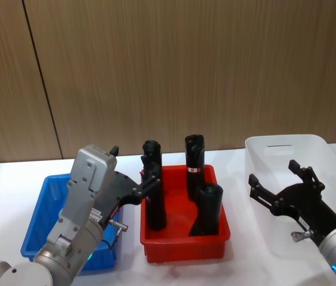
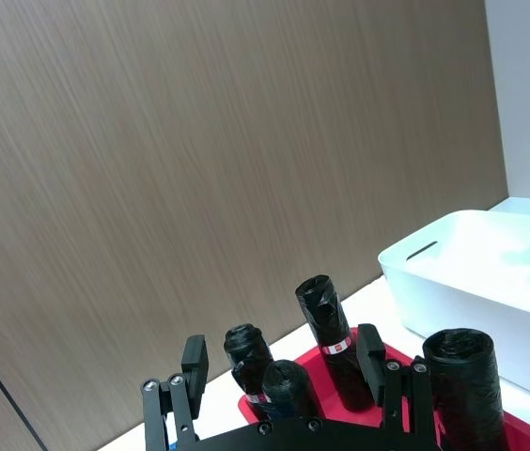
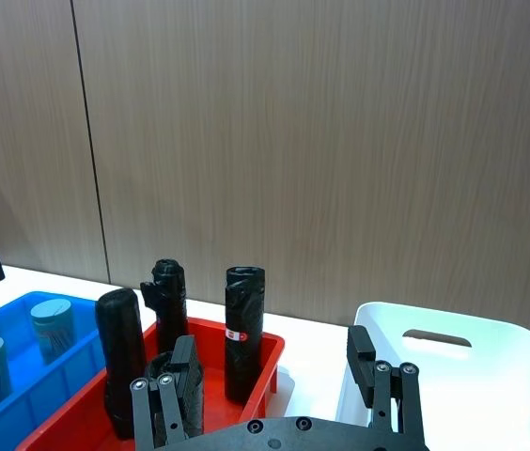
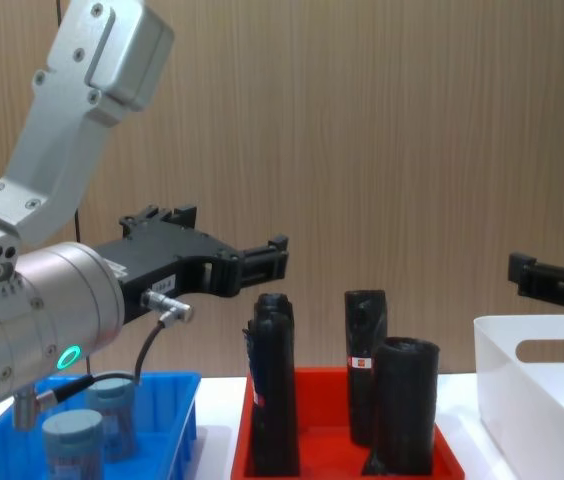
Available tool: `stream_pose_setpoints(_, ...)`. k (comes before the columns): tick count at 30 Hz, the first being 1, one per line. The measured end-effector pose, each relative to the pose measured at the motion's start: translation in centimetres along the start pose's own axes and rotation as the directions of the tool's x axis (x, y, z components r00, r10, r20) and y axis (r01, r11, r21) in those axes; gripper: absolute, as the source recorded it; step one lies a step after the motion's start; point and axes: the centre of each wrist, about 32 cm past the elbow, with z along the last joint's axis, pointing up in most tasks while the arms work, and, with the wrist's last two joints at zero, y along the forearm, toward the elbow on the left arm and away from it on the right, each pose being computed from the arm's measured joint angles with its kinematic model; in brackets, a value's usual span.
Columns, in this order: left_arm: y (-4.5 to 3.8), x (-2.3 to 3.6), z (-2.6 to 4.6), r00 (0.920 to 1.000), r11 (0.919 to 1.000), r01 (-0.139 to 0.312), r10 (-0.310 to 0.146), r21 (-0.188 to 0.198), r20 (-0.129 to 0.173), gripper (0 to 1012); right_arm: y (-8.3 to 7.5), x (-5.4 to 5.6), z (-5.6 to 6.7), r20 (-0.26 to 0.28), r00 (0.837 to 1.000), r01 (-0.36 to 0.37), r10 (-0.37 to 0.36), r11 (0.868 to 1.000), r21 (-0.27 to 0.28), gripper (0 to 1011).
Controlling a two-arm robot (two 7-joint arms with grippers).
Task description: Pick the cotton swabs from the blue box and place them into the white box.
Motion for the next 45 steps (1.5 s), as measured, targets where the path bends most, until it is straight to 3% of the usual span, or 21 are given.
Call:
stream_pose_setpoints(25,0.00,0.05,0.01,1.0000,1.0000,0.002,-0.002,0.000,0.001,1004,0.0,0.0,0.0,0.000,1.000,0.000,0.000,1.000,0.000,1002)
stream_pose_setpoints(32,0.20,1.06,-0.19,1.0000,0.9998,0.003,-0.003,0.021,0.002,1004,0.0,0.0,0.0,0.000,1.000,0.000,0.000,1.000,0.000,1002)
stream_pose_setpoints(42,0.86,3.05,-1.00,0.9986,0.9964,-0.016,0.021,0.083,-0.049,1004,0.0,0.0,0.0,0.000,1.000,0.000,0.000,1.000,0.000,1002)
stream_pose_setpoints(45,1.00,3.40,-1.19,0.9975,0.9946,-0.022,0.029,0.102,-0.065,1004,0.0,0.0,0.0,0.000,1.000,0.000,0.000,1.000,0.000,1002)
